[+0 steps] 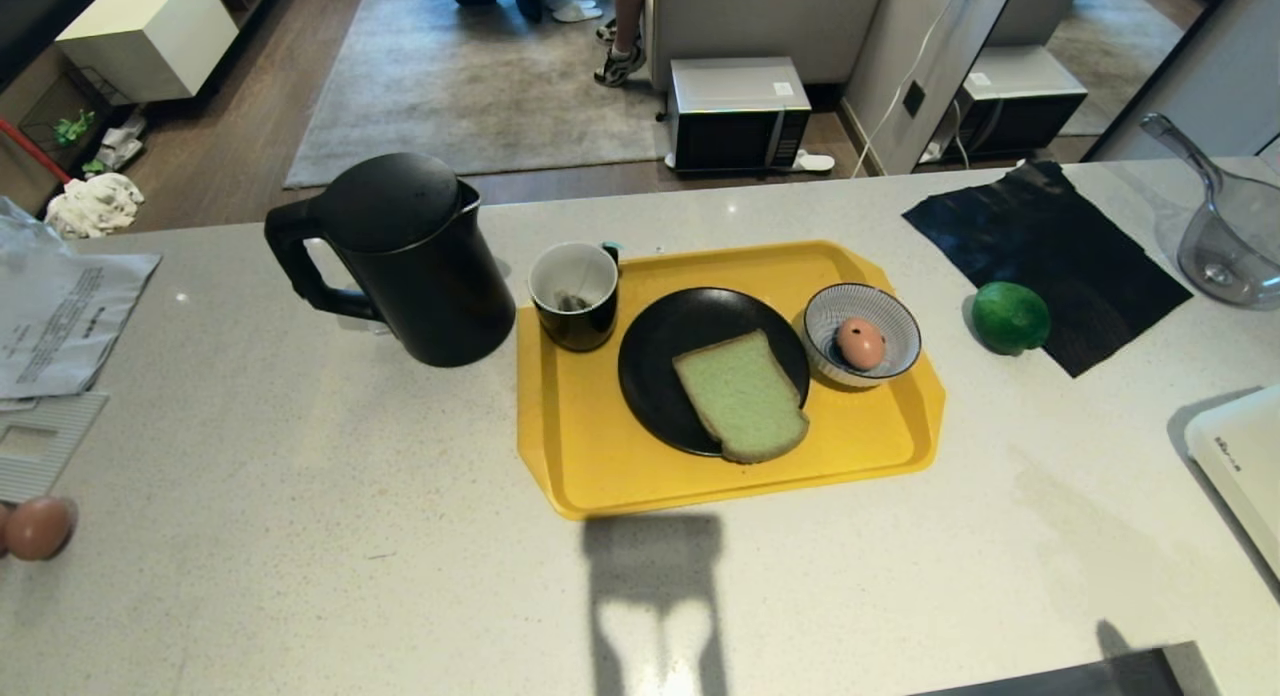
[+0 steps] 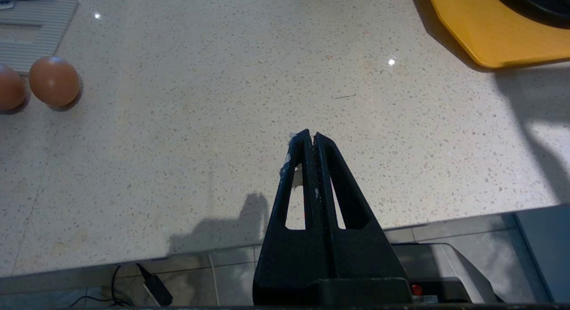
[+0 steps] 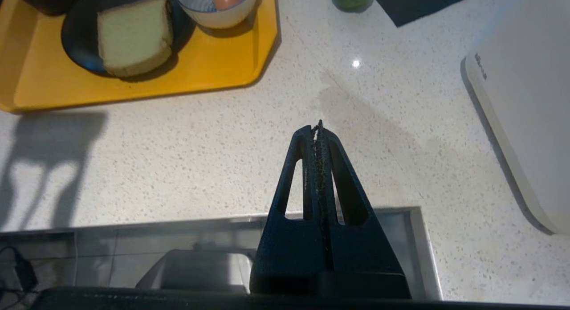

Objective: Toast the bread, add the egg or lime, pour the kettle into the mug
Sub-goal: Pick up the kettle

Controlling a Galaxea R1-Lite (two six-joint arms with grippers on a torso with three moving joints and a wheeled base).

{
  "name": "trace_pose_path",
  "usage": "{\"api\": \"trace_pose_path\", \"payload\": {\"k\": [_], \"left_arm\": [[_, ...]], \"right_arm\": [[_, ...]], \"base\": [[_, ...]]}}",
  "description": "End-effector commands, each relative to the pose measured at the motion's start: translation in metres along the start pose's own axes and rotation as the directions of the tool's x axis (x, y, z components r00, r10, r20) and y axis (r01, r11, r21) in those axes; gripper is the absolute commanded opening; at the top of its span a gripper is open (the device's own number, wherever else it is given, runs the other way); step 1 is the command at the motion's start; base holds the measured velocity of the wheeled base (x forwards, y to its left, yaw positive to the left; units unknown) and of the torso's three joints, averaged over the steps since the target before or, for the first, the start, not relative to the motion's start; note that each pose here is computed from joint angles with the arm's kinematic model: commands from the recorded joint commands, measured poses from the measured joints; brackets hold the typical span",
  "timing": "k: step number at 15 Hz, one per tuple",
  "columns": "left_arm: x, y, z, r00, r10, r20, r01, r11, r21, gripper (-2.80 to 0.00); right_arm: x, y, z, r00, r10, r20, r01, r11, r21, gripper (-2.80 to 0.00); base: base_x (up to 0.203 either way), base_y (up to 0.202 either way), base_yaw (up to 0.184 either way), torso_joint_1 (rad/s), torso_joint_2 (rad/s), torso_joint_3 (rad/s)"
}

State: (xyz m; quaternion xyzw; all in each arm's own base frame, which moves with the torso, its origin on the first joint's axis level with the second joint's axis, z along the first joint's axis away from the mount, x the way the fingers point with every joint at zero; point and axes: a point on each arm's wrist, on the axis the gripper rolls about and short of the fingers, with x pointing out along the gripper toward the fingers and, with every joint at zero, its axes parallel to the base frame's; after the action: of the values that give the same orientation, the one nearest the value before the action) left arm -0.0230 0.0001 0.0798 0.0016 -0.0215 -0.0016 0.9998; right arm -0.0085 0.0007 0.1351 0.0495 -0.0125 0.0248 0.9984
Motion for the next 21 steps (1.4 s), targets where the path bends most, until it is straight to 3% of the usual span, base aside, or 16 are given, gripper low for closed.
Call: {"api": "trace_pose_path", "payload": {"k": [1,2,6,8,16,18,21], "left_arm": [[0.001,0.0,-0.005,1.0,0.0,-0.014,0.0,1.0,0.0,-2.8],[0.001,0.0,-0.005,1.0,0.0,-0.014,0.0,1.0,0.0,-2.8],[0.001,0.0,-0.005,1.0,0.0,-0.014,0.0,1.0,0.0,-2.8],[0.001,0.0,-0.005,1.0,0.0,-0.014,0.0,1.0,0.0,-2.8],[0.001,0.0,-0.005,1.0,0.0,-0.014,0.0,1.0,0.0,-2.8],[0.001,0.0,-0.005,1.0,0.0,-0.014,0.0,1.0,0.0,-2.8],[0.001,0.0,-0.005,1.0,0.0,-0.014,0.0,1.0,0.0,-2.8]], "right_arm": [[0.003,-0.003,-0.025,1.0,-0.006,0.005,0.006,1.0,-0.017,-2.8],[0.002,-0.003,-0.03,0.999,-0.003,0.041,0.005,0.999,-0.036,-2.8],[-0.008,-0.004,-0.043,1.0,0.017,0.024,-0.015,0.996,-0.091,-2.8],[-0.011,-0.005,-0.05,1.0,-0.008,-0.011,0.007,0.995,-0.098,-2.8],[-0.016,-0.005,-0.052,0.999,-0.013,0.041,0.017,0.995,-0.102,-2.8],[-0.016,-0.006,-0.059,0.998,-0.056,-0.035,0.053,0.994,-0.096,-2.8],[-0.017,-0.006,-0.058,0.998,-0.057,-0.039,0.053,0.994,-0.094,-2.8]], "base": [[0.0,0.0,0.0,0.0,0.0,0.0],[0.0,0.0,0.0,0.0,0.0,0.0],[0.0,0.0,0.0,0.0,0.0,0.0],[0.0,0.0,0.0,0.0,0.0,0.0],[0.0,0.0,0.0,0.0,0.0,0.0],[0.0,0.0,0.0,0.0,0.0,0.0],[0.0,0.0,0.0,0.0,0.0,0.0]]}}
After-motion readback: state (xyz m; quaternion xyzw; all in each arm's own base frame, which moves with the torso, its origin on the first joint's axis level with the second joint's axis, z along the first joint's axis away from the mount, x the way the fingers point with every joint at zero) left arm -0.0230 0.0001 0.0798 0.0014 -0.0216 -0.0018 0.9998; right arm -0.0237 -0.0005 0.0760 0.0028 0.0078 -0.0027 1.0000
